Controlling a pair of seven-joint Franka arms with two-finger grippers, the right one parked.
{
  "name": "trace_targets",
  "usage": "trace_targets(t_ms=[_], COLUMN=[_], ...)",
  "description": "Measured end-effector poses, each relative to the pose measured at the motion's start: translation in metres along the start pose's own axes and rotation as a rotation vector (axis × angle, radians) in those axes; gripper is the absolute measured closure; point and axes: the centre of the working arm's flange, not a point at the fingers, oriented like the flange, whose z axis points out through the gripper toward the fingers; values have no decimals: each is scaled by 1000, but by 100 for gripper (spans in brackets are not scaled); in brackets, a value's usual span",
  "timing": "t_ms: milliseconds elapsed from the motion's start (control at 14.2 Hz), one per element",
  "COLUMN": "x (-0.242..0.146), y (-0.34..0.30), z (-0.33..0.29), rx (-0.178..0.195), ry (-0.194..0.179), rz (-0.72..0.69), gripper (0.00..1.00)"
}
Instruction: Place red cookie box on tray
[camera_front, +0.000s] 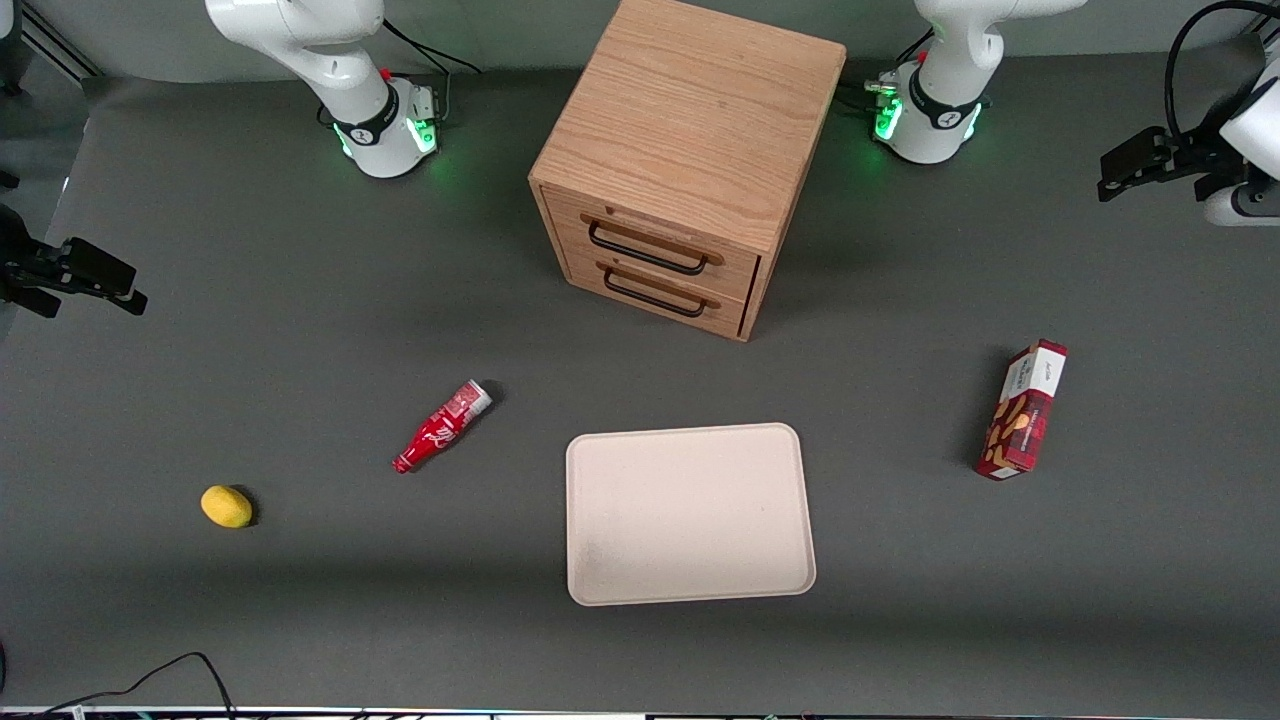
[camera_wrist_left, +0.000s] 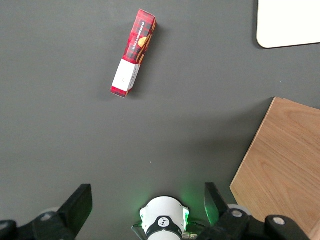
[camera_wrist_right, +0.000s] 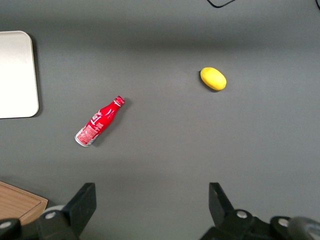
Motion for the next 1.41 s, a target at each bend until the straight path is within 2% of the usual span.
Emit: trace_targets(t_ms=[422, 844, 1195, 1406], x=[-3, -5, -5, 9], y=[-6, -7, -7, -23], z=[-8, -6, -6, 3], rx=[-4, -5, -5, -11], ry=[9, -11, -13, -2], rz=[-8, -10, -8, 63], gripper=[0, 0, 0, 0])
